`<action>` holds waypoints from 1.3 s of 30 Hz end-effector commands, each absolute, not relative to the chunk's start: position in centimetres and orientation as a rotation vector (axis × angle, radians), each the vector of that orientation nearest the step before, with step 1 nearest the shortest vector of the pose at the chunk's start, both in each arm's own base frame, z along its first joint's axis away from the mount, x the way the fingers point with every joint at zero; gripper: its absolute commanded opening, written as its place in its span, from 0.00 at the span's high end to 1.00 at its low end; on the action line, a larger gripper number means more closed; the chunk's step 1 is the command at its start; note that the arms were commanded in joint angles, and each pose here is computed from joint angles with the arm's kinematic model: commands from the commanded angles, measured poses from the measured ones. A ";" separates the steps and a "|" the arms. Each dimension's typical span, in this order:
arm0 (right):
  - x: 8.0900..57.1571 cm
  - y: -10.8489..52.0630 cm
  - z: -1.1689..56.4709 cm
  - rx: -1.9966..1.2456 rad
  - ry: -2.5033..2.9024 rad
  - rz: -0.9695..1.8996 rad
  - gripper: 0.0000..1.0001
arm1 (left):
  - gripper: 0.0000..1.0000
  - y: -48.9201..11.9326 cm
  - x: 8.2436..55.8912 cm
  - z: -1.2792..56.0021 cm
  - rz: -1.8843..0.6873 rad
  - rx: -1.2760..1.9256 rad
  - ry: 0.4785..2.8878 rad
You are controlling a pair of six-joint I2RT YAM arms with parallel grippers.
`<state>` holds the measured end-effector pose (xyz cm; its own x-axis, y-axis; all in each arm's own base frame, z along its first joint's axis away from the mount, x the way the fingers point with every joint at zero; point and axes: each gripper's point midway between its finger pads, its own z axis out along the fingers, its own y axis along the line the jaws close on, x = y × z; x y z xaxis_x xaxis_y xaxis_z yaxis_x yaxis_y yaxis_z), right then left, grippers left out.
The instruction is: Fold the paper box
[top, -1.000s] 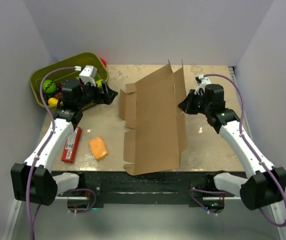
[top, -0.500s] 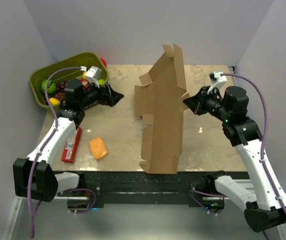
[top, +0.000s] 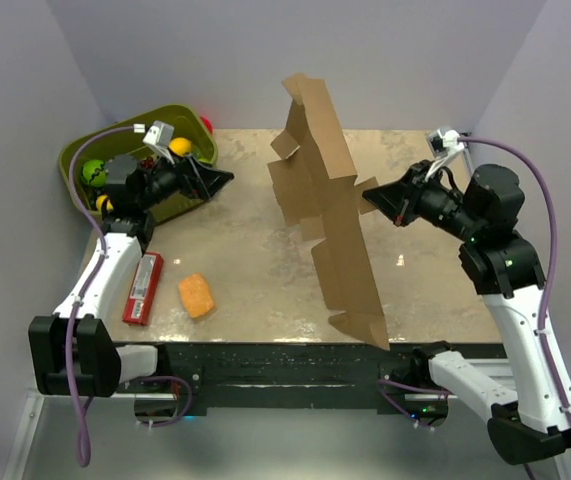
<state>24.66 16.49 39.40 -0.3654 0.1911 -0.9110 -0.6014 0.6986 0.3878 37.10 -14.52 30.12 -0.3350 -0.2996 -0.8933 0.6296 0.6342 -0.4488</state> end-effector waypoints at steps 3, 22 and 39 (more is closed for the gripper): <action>21.4 17.5 45.0 -0.424 1.602 0.974 1.00 | 0.03 -15.1 37.3 29.7 -1.035 0.283 1.639; 15.4 19.8 50.9 -0.591 1.393 1.281 1.00 | 0.02 -15.3 40.8 28.7 -1.035 0.335 1.582; 15.4 19.5 50.2 -0.561 1.427 1.263 1.00 | 0.34 -15.7 38.0 31.5 -1.074 0.413 1.450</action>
